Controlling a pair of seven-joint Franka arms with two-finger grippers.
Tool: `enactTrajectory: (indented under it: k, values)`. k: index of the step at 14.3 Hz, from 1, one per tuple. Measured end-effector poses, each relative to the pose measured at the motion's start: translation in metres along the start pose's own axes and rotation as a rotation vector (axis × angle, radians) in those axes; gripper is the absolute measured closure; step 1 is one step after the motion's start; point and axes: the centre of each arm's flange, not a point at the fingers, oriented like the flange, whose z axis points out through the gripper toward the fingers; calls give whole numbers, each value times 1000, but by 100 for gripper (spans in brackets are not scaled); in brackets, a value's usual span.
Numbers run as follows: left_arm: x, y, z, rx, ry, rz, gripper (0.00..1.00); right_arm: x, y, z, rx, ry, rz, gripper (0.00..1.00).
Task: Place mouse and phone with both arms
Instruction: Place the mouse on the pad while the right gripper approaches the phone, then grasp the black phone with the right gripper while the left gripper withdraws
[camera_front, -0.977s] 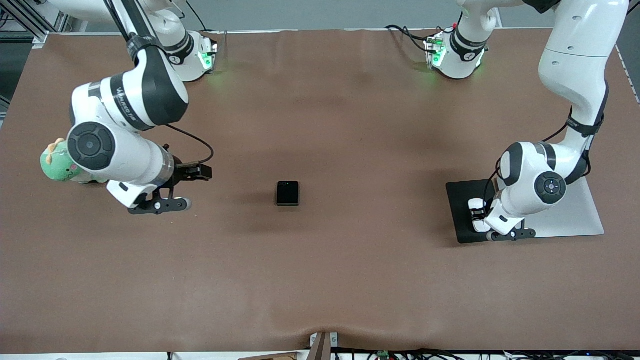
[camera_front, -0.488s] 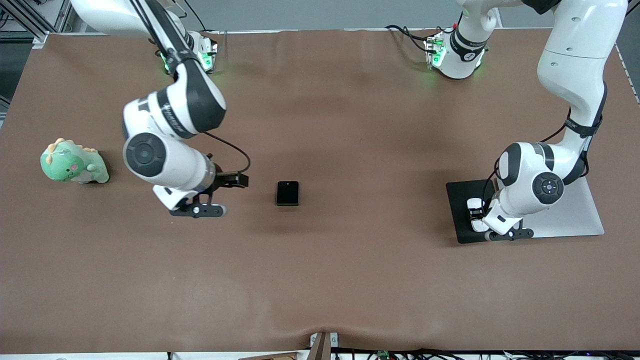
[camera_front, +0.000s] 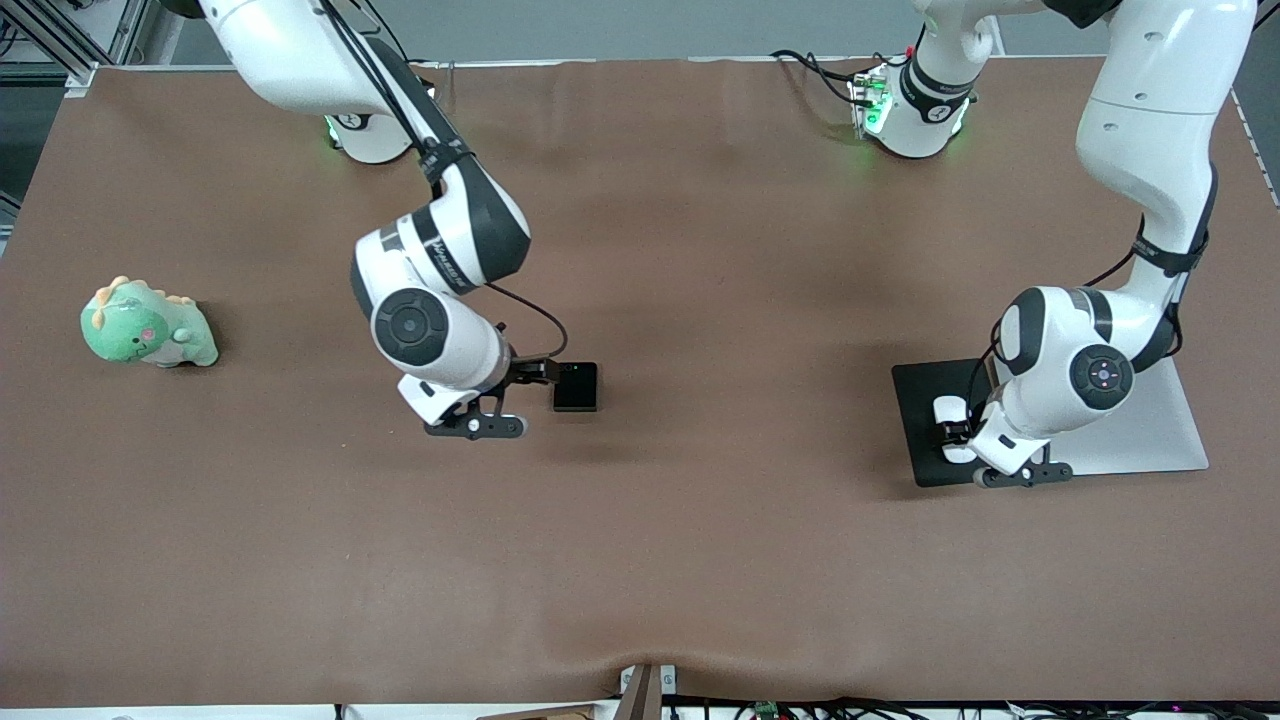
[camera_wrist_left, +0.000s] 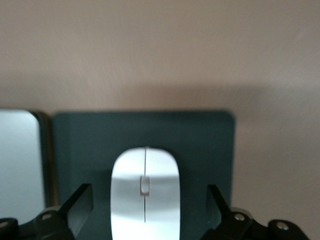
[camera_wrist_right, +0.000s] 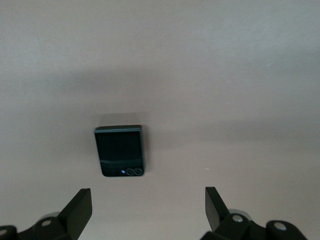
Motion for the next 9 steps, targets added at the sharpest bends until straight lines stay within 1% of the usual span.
enactTrajectory:
  k: [2,4,6,9]
  values:
    - [14,3,-51,1,51,2,0,-3,-16,24,4,2,5,0]
    - [25,5,-114,10,74,2,0,-5,-30,47,5,6,-5,0]
    - [25,10,-172,22,55,7,0,-7,-40,68,2,10,-20,0]
    - [14,16,-257,40,18,11,0,-9,-49,91,-2,16,-32,0]
